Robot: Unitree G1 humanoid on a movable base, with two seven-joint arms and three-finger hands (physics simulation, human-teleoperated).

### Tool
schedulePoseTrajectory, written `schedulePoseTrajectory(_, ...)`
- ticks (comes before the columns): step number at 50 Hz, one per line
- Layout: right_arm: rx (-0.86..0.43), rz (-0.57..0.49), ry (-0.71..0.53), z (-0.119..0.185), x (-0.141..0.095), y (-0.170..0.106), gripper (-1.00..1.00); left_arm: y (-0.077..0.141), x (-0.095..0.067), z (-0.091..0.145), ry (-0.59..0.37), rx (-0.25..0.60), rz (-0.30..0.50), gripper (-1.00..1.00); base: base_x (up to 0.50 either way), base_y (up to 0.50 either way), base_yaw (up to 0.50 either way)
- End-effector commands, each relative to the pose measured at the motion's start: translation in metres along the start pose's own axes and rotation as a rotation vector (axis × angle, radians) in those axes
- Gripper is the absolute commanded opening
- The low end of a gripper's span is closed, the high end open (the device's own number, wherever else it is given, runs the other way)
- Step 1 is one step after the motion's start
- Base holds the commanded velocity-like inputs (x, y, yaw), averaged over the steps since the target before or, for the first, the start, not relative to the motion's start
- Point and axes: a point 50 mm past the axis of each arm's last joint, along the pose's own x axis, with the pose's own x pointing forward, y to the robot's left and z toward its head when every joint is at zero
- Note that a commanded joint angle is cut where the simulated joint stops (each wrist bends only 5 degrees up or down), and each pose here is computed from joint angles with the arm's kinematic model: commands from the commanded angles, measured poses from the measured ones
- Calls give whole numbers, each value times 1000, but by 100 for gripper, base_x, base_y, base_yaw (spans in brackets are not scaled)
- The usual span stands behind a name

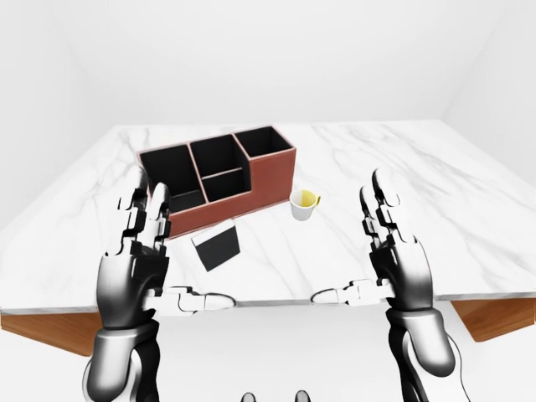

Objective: Pick up the book and place it in the front compartment of the caddy.

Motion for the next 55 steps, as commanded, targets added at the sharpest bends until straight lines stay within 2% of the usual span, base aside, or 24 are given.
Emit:
schedulePoseTrajectory(1,1,0,1,0,0,0,98,1,0,1,-3,3,1,100,50,0,0)
schedulePoseTrajectory(12,3,-1,-3,1,0,0,98,2,1,3,-17,3,5,100,50,-10,0)
schedulePoseTrajectory(29,6,-4,-2,0,0,-1,98,1,0,3,-13,4,4,100,43,-32,0)
schedulePoseTrajectory(43,3,-1,3,-1,0,0,98,5,2,12,-60,7,14,100,43,-2,0)
schedulePoseTrajectory(55,10,-11,-8,2,0,-1,98,6,2,17,-83,12,11,100,2,0,0)
